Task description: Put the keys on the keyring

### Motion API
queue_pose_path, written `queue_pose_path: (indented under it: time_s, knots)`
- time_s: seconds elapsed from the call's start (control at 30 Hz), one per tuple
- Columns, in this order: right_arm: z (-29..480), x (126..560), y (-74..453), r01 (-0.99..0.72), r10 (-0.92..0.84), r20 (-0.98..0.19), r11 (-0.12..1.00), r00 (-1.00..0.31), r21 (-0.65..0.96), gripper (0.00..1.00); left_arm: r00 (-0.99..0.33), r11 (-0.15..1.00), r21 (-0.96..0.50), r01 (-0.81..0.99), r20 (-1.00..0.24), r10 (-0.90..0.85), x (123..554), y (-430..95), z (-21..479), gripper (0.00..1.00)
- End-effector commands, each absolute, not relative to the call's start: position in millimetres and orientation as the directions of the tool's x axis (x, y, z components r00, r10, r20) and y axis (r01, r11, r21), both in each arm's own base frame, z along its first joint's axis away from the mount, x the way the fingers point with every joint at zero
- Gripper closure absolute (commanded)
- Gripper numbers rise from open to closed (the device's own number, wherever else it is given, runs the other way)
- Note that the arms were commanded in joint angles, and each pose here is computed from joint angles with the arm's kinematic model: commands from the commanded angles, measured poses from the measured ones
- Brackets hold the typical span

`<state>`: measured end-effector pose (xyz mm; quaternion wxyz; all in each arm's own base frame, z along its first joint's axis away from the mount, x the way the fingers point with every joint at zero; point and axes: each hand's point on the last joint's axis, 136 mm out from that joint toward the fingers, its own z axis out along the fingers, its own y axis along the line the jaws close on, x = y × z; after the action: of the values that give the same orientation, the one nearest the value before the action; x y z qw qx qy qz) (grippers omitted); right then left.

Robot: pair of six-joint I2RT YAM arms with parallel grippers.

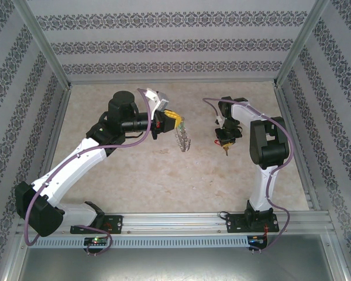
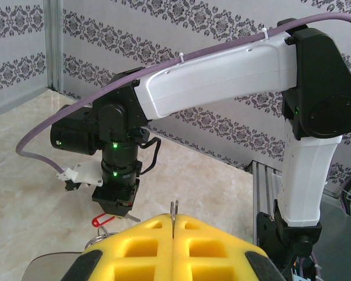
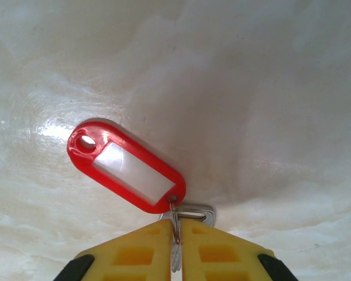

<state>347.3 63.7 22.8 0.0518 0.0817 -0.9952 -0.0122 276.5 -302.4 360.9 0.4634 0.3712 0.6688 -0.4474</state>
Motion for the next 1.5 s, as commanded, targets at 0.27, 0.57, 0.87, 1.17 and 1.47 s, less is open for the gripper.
queue_pose_path:
  time_s: [0.27,0.57,0.87,1.17,1.47]
  knots:
    - [21,343,63,-0.155,-0.158,0.129,0.987,-0.979,0.035,1.00,-0.244,0.318,-0.211,0.924,-0.967,0.070,281,-300,380,1.00]
    - [74,365,107,-0.236,-0.211,-0.127,0.943,-0.969,0.234,1.00,-0.252,0.315,-0.212,0.925,-0.963,0.092,283,-303,376,1.00]
    - [179,376,174,-0.468,-0.224,-0.494,0.758,-0.840,0.454,1.00,-0.259,0.313,-0.212,0.926,-0.959,0.114,286,-298,379,1.00]
    - [302,340,225,-0.767,-0.219,-0.797,0.496,-0.563,0.406,1.00,-0.242,0.335,-0.173,0.926,-0.955,0.173,286,-286,382,1.00]
    - [388,286,250,-0.878,-0.163,-0.893,0.321,-0.420,0.355,1.00,-0.215,0.353,-0.127,0.927,-0.951,0.223,285,-277,383,1.00]
